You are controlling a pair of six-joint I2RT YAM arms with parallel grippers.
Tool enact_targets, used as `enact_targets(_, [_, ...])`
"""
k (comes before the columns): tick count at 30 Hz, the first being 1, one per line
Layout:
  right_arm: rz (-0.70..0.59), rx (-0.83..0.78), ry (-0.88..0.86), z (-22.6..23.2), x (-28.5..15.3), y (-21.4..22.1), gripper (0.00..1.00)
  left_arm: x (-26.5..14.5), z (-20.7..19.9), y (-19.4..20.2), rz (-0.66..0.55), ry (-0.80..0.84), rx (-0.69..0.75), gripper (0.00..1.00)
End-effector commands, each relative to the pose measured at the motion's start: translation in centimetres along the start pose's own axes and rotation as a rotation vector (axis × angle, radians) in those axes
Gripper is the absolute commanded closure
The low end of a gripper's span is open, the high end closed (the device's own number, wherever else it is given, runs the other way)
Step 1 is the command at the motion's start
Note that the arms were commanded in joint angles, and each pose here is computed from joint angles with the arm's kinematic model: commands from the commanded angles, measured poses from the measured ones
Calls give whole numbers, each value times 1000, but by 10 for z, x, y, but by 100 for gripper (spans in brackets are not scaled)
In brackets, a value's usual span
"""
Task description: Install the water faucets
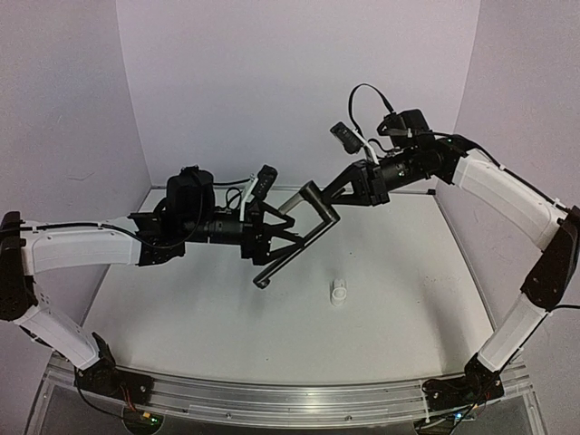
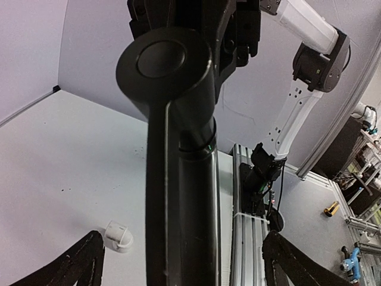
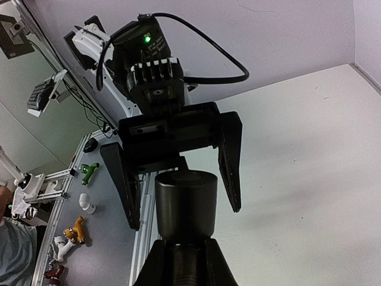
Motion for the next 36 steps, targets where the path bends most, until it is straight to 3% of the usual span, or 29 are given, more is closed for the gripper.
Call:
enact_targets(1, [-83, -95, -53, 26, -12, -38, 100, 11, -12, -20, -63, 117, 15, 10])
enact_targets(17, [-83, -83, -36, 21, -3, -41, 100, 21, -14, -26, -132, 187, 40, 17])
enact_targets(32, [-106, -69, -45, 18, -1, -46, 100, 25, -13, -28, -180, 183, 32, 46])
enact_targets(36, [-113, -67, -34, 17, -1, -49, 100, 26, -12, -29, -214, 166, 41, 47])
Point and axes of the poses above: each gripper's point midway between its finger pads, its own x axis out along the fingers, its own z axis along the line the jaws close on, y = z × x, the point moved 4 cm from there along -x, back along the fingers, and after that the axes turned 11 degrees about -x, right-handed, at the moved point
